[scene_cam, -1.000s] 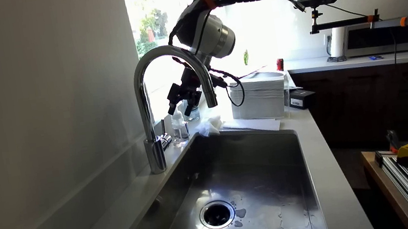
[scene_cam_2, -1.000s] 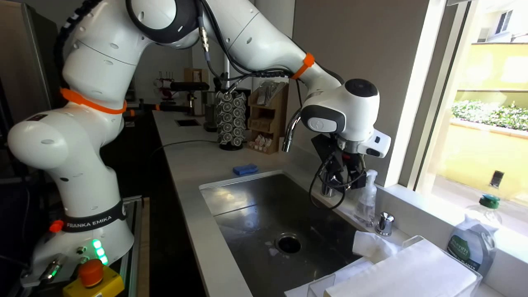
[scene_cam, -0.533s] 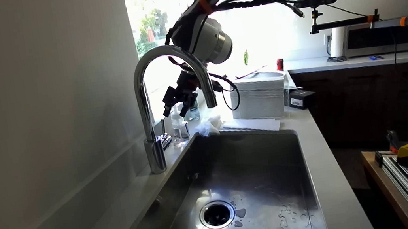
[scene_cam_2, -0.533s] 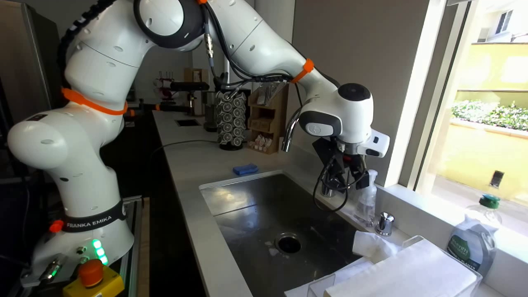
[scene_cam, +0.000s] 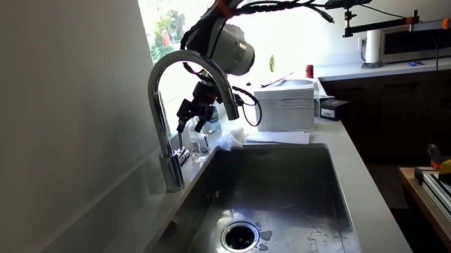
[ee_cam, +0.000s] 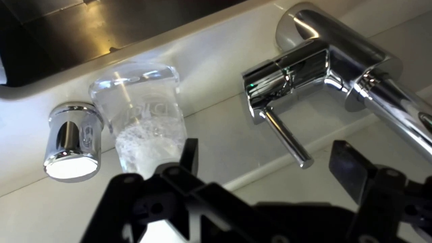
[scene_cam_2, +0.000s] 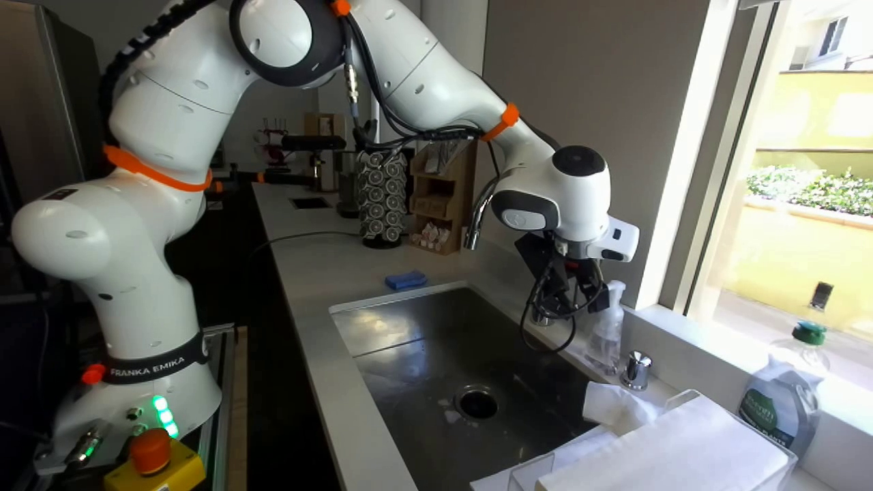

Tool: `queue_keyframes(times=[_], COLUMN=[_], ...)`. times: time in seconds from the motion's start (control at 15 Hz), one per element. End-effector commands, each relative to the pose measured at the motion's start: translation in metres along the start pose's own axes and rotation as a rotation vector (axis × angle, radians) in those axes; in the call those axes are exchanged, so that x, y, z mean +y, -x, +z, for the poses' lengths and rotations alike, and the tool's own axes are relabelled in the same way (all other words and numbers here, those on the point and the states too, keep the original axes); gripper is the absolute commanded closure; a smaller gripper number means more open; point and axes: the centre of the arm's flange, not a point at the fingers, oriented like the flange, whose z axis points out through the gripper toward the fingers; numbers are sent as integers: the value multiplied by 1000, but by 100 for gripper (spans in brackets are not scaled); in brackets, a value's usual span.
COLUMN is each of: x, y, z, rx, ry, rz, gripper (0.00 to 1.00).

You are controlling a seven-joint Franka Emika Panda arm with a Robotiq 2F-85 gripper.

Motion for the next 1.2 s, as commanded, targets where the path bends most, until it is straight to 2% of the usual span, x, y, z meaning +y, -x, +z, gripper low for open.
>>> queue_keyframes(times=[0.0, 0.07, 0.13, 0.2, 0.27, 0.4, 0.47, 0.53, 0.6, 0.67, 0.73, 0.8, 0.87, 0.93, 1.07, 1.13], x=[2, 1, 1, 1, 1, 0, 0, -1, -1, -1, -1, -1, -1, -1, 0, 0], y=[0, 0, -1, -1, -2, -2, -2, -2, -2, -2, -2, -2, -2, -2, -2, -2], z=[13, 13, 13, 13, 12, 12, 13, 13, 13, 13, 13, 13, 13, 13, 13, 13], rx=[31, 33, 38, 41, 43, 44, 44, 43, 43, 43, 43, 43, 44, 45, 49, 50], ry=[6, 9, 13, 17, 18, 18, 17, 17, 16, 17, 18, 18, 18, 20, 23, 24], rz=[-24, -32, -41, -45, -48, -55, -57, -59, -60, -61, -60, -59, -60, -60, -60, -60], gripper=[0, 1, 8, 26, 30, 47, 49, 45, 27, 20, 19, 13, 15, 42, 42, 49])
